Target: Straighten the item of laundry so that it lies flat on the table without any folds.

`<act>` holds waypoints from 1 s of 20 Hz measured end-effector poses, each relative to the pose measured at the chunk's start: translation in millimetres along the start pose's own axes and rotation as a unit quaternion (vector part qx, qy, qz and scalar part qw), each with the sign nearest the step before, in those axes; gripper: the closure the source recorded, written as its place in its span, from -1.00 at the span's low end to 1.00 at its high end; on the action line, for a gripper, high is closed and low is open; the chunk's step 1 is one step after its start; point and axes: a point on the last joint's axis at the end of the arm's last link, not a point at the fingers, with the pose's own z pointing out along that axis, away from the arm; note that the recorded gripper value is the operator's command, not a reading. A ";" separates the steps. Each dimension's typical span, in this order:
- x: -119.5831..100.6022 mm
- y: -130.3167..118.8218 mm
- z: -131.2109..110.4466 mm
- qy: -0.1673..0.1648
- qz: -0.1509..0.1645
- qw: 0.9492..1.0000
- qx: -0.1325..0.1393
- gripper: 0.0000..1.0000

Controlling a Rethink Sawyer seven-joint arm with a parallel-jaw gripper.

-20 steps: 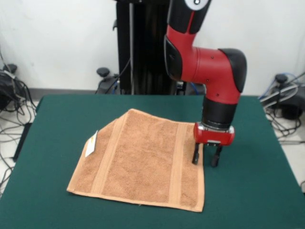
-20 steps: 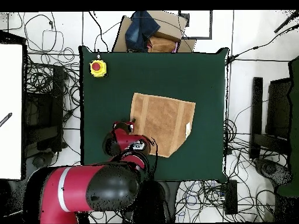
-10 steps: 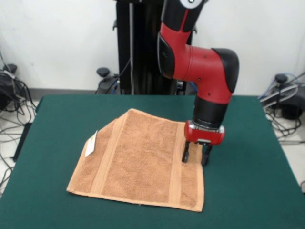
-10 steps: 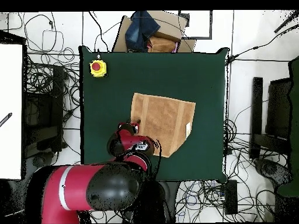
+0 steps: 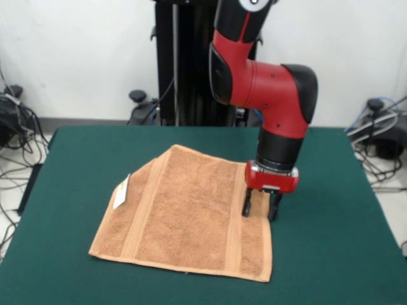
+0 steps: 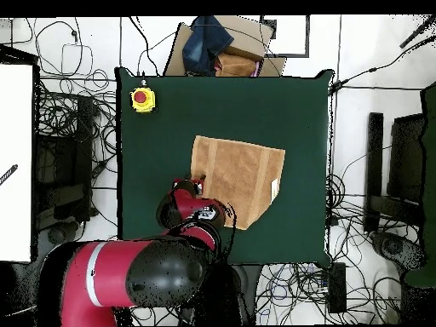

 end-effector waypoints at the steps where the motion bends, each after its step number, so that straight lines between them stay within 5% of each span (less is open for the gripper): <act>1: -0.1 -0.1 0.0 0.000 0.000 1.000 0.000 -1.00; 20: -0.4 -2.7 1.0 0.000 0.002 1.000 -0.006 -1.00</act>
